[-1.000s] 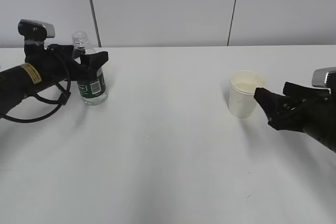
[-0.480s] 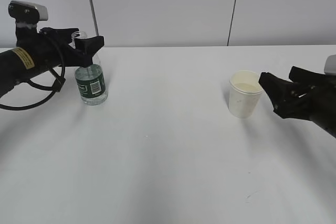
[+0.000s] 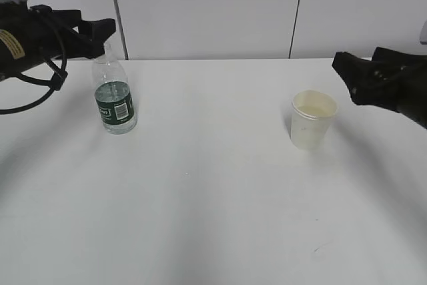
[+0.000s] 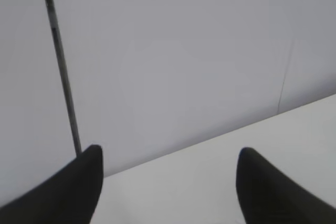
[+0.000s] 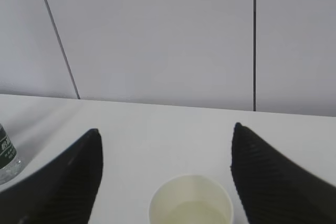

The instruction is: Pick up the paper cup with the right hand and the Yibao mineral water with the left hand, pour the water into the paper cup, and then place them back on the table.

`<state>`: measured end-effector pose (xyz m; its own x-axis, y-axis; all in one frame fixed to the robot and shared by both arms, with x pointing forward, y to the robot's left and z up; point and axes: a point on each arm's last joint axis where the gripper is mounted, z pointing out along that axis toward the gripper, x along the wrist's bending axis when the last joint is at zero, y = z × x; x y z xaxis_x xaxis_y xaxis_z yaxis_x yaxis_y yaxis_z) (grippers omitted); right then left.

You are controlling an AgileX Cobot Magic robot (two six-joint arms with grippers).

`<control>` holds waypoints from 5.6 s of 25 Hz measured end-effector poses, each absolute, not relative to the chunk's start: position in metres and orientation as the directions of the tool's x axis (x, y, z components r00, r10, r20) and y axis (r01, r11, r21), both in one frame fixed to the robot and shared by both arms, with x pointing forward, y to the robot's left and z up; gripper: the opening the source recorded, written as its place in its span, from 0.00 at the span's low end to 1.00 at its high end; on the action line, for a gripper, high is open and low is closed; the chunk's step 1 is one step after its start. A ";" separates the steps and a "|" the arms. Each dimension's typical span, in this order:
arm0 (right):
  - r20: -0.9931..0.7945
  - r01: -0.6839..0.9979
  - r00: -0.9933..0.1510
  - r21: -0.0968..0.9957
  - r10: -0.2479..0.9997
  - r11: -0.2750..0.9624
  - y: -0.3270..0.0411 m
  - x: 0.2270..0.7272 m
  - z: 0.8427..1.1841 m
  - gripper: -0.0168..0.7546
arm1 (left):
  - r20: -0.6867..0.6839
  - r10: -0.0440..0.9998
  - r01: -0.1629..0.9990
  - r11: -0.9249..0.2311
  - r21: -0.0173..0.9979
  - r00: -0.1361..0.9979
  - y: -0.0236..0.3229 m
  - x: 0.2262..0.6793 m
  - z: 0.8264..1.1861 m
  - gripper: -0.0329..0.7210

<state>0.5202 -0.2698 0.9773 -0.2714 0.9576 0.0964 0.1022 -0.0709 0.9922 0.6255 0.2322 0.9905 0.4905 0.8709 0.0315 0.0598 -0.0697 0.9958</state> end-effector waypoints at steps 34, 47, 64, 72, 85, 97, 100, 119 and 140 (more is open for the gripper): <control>0.126 0.404 -0.155 0.913 0.980 -0.054 -0.277 0.588 1.057 0.79 | -0.036 0.998 0.600 0.062 0.798 -0.055 0.245 0.547 1.096 0.63; 0.127 0.392 -0.156 0.918 0.980 -0.056 -0.277 0.589 1.062 0.79 | 0.047 0.999 0.930 -0.023 0.368 0.006 0.239 0.541 1.110 0.57; 0.143 0.400 -0.150 0.914 0.978 -0.073 -0.277 0.589 1.061 0.77 | 0.012 0.998 0.949 -0.062 0.309 0.061 0.241 0.510 1.111 0.55; 0.130 0.383 -0.154 0.922 0.980 -0.062 -0.278 0.586 1.068 0.77 | 0.006 0.998 0.939 -0.062 0.339 0.063 0.261 0.428 1.107 0.51; 0.132 0.387 -0.152 0.920 0.979 -0.064 -0.278 0.586 1.068 0.77 | -0.048 0.996 0.788 -0.033 0.615 0.079 0.291 0.303 1.069 0.50; 0.129 0.387 -0.149 0.920 0.980 -0.063 -0.278 0.586 1.068 0.77 | -0.056 0.988 0.500 -0.024 0.865 0.145 0.308 0.234 1.053 0.50; 0.128 0.386 -0.147 0.920 0.981 -0.063 -0.278 0.585 1.068 0.77 | -0.057 0.987 0.478 -0.021 0.878 0.148 0.309 0.229 1.052 0.50; 0.065 0.389 -0.129 0.921 0.989 -0.010 -0.282 0.585 1.067 0.77 | -0.060 0.996 0.468 0.084 0.880 -0.067 0.306 0.227 1.052 0.50; 0.023 0.333 -0.133 0.943 0.991 0.023 -0.285 0.503 1.088 0.77 | -0.060 0.996 0.468 0.084 0.880 -0.067 0.306 0.227 1.052 0.50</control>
